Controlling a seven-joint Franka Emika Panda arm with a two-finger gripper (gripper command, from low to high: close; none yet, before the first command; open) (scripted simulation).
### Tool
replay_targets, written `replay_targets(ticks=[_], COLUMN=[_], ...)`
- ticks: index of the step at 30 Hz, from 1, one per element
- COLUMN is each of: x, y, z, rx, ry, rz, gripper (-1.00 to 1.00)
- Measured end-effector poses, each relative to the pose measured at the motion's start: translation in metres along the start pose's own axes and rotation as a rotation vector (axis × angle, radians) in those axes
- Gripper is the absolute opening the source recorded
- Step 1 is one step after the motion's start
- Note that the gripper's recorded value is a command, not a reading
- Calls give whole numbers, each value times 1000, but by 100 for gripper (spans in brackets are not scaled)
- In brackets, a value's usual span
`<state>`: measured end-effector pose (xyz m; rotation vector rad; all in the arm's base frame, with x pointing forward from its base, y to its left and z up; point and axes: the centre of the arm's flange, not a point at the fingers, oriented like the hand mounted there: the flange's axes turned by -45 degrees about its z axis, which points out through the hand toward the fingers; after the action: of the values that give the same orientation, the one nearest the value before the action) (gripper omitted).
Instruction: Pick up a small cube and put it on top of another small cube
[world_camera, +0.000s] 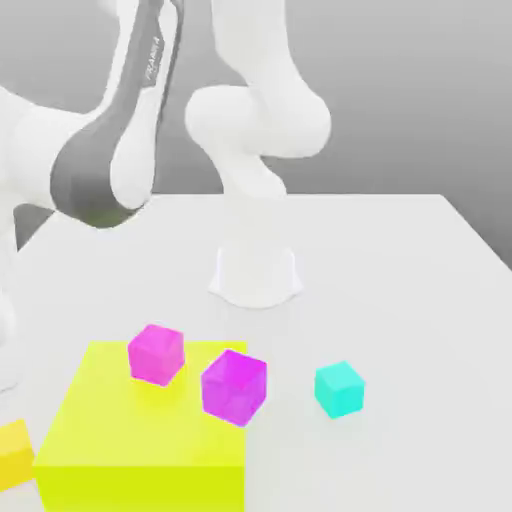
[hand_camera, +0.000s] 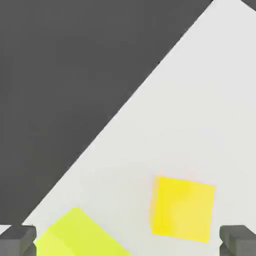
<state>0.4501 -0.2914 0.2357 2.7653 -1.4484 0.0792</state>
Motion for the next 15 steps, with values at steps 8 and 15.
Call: replay_targets(ticks=[8, 15], x=[-3, -1], y=[21, 21], z=[93, 76], rx=[-8, -8], ry=[-52, -53], rz=[67, 68], gripper=[-100, -100])
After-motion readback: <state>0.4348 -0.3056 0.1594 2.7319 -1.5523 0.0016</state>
